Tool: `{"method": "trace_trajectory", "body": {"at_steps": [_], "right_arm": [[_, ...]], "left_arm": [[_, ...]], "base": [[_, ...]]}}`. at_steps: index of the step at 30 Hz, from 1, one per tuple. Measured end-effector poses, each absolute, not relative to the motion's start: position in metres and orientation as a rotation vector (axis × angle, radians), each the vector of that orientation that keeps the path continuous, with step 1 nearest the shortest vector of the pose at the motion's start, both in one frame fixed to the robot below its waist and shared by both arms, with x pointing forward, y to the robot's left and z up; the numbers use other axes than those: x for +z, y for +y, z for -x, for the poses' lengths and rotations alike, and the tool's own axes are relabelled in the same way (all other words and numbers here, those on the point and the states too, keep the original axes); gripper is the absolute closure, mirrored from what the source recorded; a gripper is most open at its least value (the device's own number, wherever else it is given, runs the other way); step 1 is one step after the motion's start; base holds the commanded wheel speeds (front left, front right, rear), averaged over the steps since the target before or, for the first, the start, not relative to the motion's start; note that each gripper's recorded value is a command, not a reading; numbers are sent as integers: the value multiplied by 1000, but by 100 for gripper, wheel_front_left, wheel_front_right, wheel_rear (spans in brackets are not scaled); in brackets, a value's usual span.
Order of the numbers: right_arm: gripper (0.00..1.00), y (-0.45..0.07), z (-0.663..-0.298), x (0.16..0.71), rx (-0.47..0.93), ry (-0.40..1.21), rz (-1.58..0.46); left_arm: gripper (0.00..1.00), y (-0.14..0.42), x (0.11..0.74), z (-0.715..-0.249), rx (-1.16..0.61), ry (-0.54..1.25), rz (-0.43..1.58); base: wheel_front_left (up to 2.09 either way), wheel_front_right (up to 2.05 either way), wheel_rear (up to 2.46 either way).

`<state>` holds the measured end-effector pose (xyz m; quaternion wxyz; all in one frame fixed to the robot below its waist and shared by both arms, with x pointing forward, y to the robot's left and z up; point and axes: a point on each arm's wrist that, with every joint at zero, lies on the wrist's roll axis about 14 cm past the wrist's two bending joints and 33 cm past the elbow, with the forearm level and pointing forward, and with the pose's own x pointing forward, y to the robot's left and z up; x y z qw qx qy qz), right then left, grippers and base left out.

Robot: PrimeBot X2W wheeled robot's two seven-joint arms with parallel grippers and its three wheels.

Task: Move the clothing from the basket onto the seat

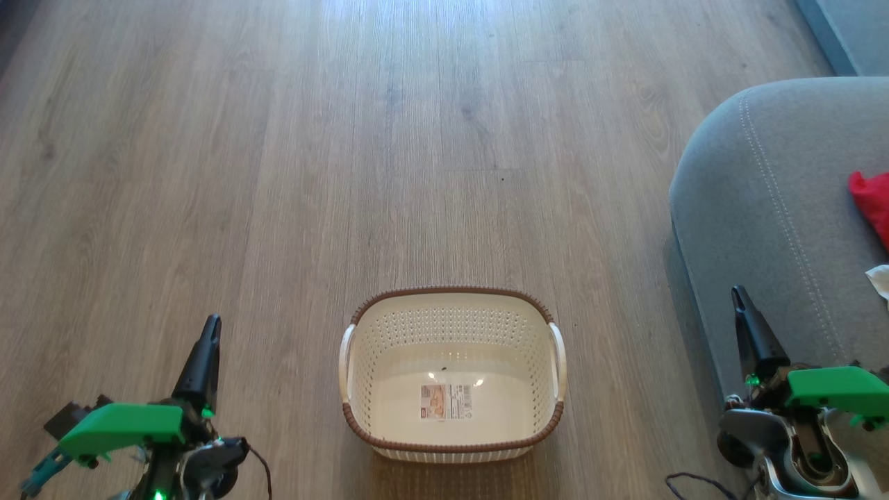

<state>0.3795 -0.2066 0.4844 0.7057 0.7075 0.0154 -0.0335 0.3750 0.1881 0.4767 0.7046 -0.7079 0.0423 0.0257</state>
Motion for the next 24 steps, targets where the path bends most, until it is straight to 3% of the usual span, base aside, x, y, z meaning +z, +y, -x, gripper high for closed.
{"method": "trace_trajectory", "body": {"at_steps": [24], "right_arm": [[100,-207,-379,484,-75,34,-1573]], "left_arm": [[100,188,477,-375,57,94,1574]], "base": [[0,0,0]]}}
